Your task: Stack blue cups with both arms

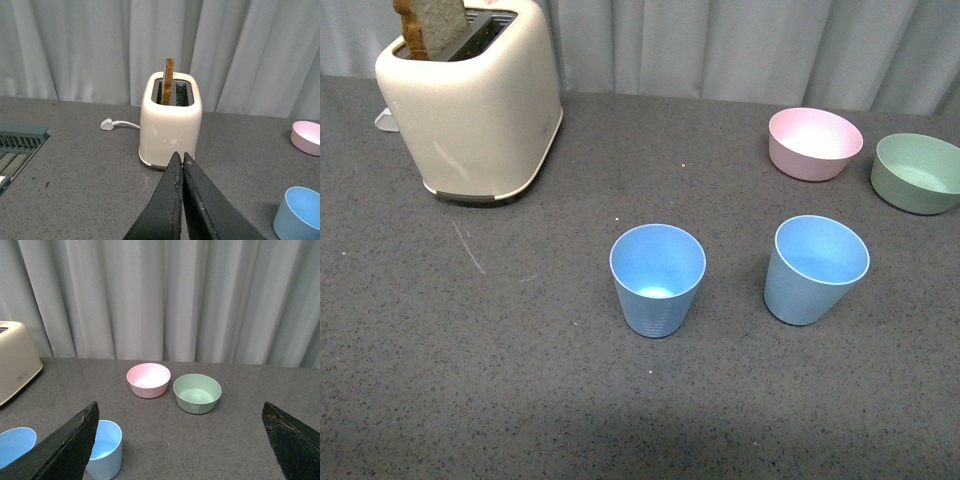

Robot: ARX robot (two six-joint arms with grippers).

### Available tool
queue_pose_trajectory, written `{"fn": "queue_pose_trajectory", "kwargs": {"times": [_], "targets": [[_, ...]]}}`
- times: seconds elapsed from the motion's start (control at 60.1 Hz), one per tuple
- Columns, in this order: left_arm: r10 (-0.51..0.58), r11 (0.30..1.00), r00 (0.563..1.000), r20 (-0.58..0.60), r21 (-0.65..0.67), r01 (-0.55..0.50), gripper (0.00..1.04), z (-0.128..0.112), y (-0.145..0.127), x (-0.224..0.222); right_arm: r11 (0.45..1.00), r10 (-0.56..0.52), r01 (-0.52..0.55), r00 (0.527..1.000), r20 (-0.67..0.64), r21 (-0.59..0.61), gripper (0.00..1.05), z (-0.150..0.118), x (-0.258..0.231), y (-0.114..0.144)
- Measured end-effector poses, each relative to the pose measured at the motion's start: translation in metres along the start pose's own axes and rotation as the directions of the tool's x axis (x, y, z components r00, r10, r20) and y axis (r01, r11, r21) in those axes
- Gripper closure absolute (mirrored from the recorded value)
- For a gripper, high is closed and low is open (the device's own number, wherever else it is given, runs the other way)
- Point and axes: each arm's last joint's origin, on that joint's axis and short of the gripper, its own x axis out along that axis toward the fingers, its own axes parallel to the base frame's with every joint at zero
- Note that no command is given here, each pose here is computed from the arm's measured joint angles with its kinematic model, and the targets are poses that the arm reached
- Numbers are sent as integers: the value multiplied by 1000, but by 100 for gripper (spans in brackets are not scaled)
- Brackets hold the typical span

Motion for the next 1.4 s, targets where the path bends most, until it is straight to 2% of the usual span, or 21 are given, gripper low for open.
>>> {"fn": "queue_pose_trajectory", "kwargs": {"times": [0.117,0.3,0.416,0.516,0.583,0.599,0.699,0.766,0.866,0.982,1.082,1.182,1.398], "targets": [[0,1000,999,-35,0,0,101,-5,0,-8,1000,0,0,1000,0,0,10,0,0,0],[0,1000,1000,-6,0,0,101,-3,0,-12,1000,0,0,1000,0,0,10,0,0,0],[0,1000,1000,-5,0,0,80,-3,0,-12,1000,0,0,1000,0,0,10,0,0,0],[0,1000,1000,-6,0,0,57,-3,0,-12,1000,0,0,1000,0,0,10,0,0,0],[0,1000,1000,-6,0,0,46,-3,0,-12,1000,0,0,1000,0,0,10,0,0,0],[0,1000,1000,-6,0,0,39,-3,0,-12,999,18,-18,1000,-18,-37,10,-1,0,0],[0,1000,1000,-5,0,0,17,-3,0,-12,964,53,-86,989,-136,-252,10,-3,8,0],[0,1000,1000,-5,0,0,6,-3,0,-12,955,60,-109,982,-181,-277,10,2,19,0],[0,1000,1000,-5,2,0,7,-3,0,-12,955,67,-132,968,-242,-265,10,6,38,1],[0,1000,1000,-5,2,0,7,-3,0,-12,968,67,-151,927,-369,-202,10,8,74,3],[0,1000,1000,-5,3,0,7,-3,0,-12,980,92,-171,846,-525,-103,10,0,109,10],[0,1000,1000,-5,3,0,7,-3,0,-12,985,111,-170,772,-626,-35,10,-7,137,19],[0,1000,1000,-5,3,0,7,-3,0,-12,991,90,-135,641,-762,4,10,-23,189,40]]}}
